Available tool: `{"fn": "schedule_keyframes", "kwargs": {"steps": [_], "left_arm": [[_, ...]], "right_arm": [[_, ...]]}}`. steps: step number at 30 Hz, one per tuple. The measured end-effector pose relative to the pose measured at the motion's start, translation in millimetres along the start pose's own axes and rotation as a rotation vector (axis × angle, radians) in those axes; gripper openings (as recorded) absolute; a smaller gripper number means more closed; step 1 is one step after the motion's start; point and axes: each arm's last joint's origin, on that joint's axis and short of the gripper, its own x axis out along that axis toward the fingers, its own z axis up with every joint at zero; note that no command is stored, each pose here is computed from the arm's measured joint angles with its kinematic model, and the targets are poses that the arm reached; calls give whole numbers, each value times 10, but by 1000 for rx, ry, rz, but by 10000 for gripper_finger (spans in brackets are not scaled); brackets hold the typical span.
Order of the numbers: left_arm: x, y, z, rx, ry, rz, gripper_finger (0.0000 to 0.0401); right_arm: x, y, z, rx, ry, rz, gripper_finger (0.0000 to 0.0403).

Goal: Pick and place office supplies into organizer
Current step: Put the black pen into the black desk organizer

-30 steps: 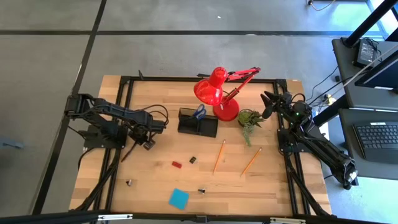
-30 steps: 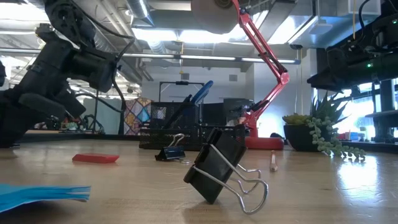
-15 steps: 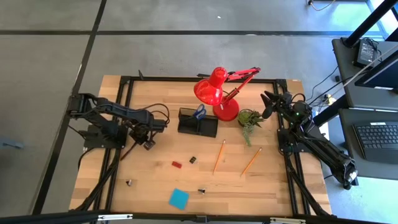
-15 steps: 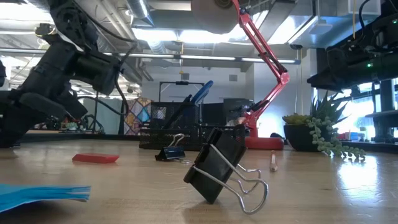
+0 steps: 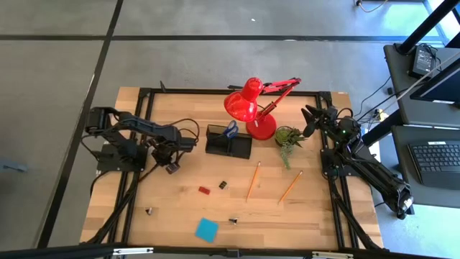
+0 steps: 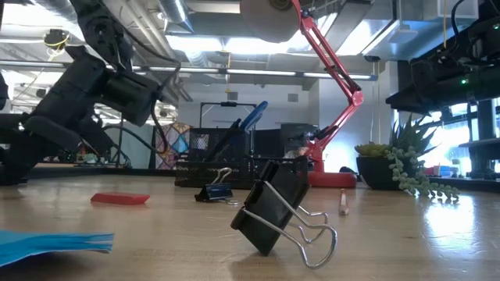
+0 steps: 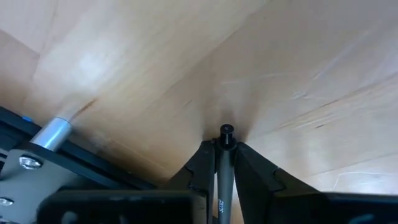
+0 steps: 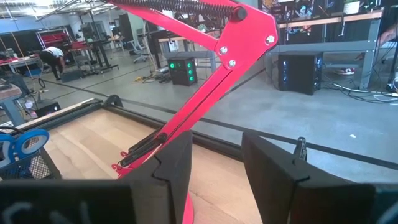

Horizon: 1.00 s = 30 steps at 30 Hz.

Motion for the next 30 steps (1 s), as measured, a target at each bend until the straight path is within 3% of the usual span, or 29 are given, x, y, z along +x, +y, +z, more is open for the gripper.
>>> {"fn": "schedule_keyframes", "kwargs": {"steps": [3,7,12,18,26,30], "left_arm": [[-116,-54,70,36,-65,17,37],[-404,-195,280,64,-321,19,37],[-684,-296,380,146,-434,-14,26],[-921,-349,409,190,-486,-33,24],[-1029,-295,312,207,-455,6,23],[-1164,-227,209,193,-542,-6,23]], "right_arm": [[0,0,0,0,0,0,145],[0,0,1,2,-1,0,145],[0,0,0,3,0,0,145],[0,-1,-5,3,5,-1,145],[0,-5,-27,8,28,-5,145],[0,-5,-27,7,28,-5,145]]}}
